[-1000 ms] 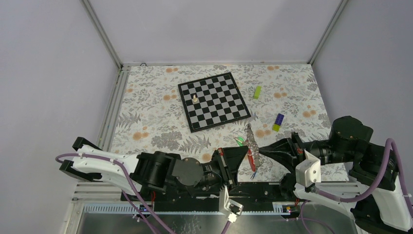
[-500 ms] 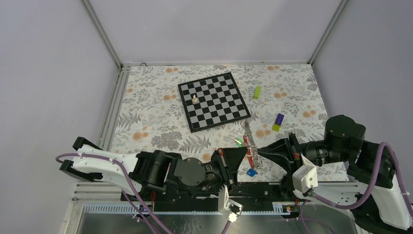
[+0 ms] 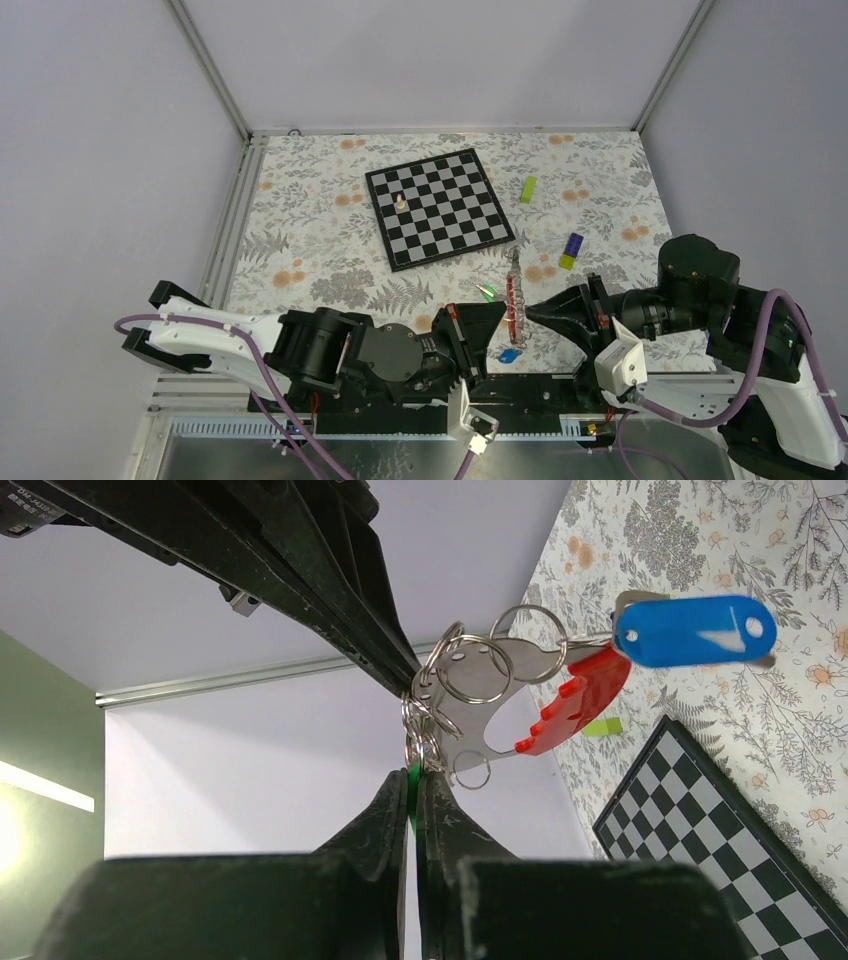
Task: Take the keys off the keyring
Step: Remove the key from the keyring.
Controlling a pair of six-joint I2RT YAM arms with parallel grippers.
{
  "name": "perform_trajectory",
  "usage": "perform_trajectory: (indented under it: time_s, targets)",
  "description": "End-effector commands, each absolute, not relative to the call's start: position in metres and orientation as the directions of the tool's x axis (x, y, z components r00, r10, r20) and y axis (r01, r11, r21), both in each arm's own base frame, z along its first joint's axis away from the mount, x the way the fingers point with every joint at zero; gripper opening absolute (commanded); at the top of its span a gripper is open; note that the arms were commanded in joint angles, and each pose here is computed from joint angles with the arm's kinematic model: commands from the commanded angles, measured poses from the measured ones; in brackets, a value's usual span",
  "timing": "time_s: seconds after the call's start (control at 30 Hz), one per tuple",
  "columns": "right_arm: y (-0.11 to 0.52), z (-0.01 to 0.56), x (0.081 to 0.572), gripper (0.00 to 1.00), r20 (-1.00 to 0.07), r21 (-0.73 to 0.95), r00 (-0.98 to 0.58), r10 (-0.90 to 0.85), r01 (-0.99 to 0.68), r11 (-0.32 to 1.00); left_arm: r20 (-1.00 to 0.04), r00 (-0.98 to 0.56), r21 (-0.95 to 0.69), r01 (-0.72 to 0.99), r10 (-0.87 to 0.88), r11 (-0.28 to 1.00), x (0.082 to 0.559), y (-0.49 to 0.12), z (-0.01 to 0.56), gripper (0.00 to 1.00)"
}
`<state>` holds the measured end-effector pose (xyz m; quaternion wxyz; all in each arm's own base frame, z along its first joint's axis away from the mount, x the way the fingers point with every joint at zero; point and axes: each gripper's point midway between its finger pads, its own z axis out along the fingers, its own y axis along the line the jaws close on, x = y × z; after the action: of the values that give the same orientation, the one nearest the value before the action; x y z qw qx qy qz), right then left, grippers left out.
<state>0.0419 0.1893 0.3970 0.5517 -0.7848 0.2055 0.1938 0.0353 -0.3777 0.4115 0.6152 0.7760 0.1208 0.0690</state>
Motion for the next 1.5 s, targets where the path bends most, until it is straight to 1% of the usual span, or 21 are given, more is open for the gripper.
perform_trajectory:
  time_s: [0.0, 0.33, 0.73, 1.13, 1.27, 1.33, 1.47]
  targets:
    - [0.194, 0.384, 0.043, 0.0, -0.552, -0.753, 0.825, -0.124, -0.556, -0.352, -0.12, 0.956, 0.987, 0.145, 0.267, -0.072, 0.036, -0.372, 0.456, 0.0]
    - [0.202, 0.379, 0.05, 0.0, -0.558, -0.747, 0.819, -0.136, -0.567, -0.348, -0.125, 0.959, 0.985, 0.152, 0.255, -0.087, 0.033, -0.375, 0.451, 0.0]
    - [0.206, 0.382, 0.057, 0.0, -0.562, -0.757, 0.814, -0.146, -0.577, -0.306, -0.132, 0.964, 0.98, 0.162, 0.231, -0.115, 0.027, -0.379, 0.443, 0.0]
    - [0.207, 0.394, 0.063, 0.0, -0.543, -0.802, 0.83, -0.127, -0.558, -0.214, -0.153, 0.965, 0.973, 0.185, 0.215, -0.139, 0.023, -0.383, 0.434, 0.0]
    - [0.207, 0.402, 0.062, 0.09, -0.555, -0.813, 0.826, -0.099, -0.564, -0.148, -0.167, 0.961, 0.97, 0.2, 0.222, -0.135, 0.023, -0.382, 0.433, 0.0]
    - [0.205, 0.404, 0.062, 0.18, -0.561, -0.815, 0.823, -0.091, -0.568, -0.115, -0.179, 0.957, 0.969, 0.213, 0.229, -0.129, 0.024, -0.381, 0.433, 0.0]
    - [0.198, 0.416, 0.061, 0.27, -0.574, -0.818, 0.817, -0.06, -0.575, -0.005, -0.225, 0.94, 0.959, 0.26, 0.256, -0.111, 0.028, -0.379, 0.43, 0.0]
